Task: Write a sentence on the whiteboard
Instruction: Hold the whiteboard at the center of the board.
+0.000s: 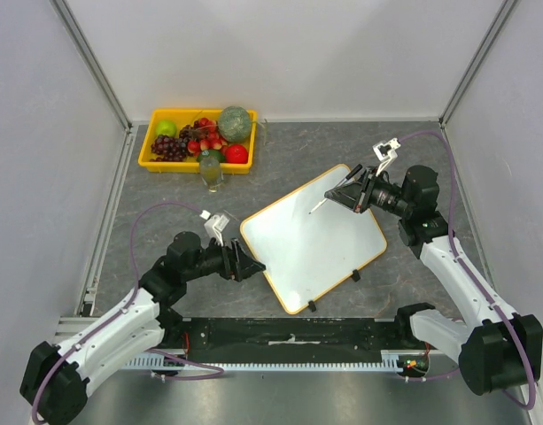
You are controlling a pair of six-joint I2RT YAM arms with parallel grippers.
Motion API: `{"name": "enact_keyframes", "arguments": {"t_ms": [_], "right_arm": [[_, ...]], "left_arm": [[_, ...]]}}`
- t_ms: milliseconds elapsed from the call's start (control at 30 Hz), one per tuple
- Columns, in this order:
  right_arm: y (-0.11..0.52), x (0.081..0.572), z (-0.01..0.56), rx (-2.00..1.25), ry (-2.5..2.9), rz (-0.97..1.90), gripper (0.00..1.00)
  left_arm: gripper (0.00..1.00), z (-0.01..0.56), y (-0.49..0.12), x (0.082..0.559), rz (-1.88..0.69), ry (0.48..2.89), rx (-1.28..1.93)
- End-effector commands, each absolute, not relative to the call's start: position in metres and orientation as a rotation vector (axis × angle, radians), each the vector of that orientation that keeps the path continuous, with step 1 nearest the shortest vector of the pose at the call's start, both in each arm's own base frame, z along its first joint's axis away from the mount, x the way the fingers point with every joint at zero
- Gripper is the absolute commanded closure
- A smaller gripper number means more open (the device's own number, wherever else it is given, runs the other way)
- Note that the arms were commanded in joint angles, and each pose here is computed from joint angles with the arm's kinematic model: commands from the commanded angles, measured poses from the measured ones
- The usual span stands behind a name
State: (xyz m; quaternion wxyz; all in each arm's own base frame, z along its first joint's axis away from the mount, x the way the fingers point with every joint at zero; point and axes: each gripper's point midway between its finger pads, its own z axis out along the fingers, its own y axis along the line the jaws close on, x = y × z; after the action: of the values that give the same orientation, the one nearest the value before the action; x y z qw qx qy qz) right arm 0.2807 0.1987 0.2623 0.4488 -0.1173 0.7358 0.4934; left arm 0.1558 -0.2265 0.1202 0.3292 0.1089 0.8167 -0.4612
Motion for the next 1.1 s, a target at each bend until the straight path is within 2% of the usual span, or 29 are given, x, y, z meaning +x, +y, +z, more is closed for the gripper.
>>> {"name": "enact_keyframes", "arguments": {"t_ms": [0, 233, 367, 433, 467, 567, 800, 1067], "right_arm": [[0.199, 0.28, 0.277, -0.33, 1.758, 1.214, 1.0], [0.198, 0.281, 0.277, -0.329, 1.755, 1.208, 1.0], [0.197, 0.282, 0.275, -0.332, 1.765, 1.193, 1.0], [0.197, 0.282, 0.273, -0.34, 1.768, 1.178, 1.0], [0.197, 0.283, 0.271, -0.342, 1.775, 1.172, 1.0], [0.195, 0.286, 0.27, -0.356, 1.773, 1.141, 1.0], [0.192, 0.29, 0.274, -0.397, 1.754, 1.043, 1.0], [0.208, 0.276, 0.29, -0.462, 1.685, 0.9, 1.0]], "left_arm": [[0.22, 0.138, -0.229, 0.166, -1.233, 2.064, 0.205], [0.39, 0.142, -0.237, 0.179, -1.232, 2.053, 0.197], [0.45, 0.138, -0.237, 0.187, -1.174, 2.062, 0.222], [0.6, 0.134, -0.237, 0.186, -1.156, 2.073, 0.267], [0.71, 0.133, -0.237, 0.187, -1.146, 2.071, 0.288], [0.96, 0.129, -0.235, 0.188, -1.107, 2.08, 0.339], [0.98, 0.123, -0.222, 0.2, -0.972, 2.109, 0.35], [0.98, 0.108, -0.217, 0.204, -0.934, 2.195, 0.337]]}}
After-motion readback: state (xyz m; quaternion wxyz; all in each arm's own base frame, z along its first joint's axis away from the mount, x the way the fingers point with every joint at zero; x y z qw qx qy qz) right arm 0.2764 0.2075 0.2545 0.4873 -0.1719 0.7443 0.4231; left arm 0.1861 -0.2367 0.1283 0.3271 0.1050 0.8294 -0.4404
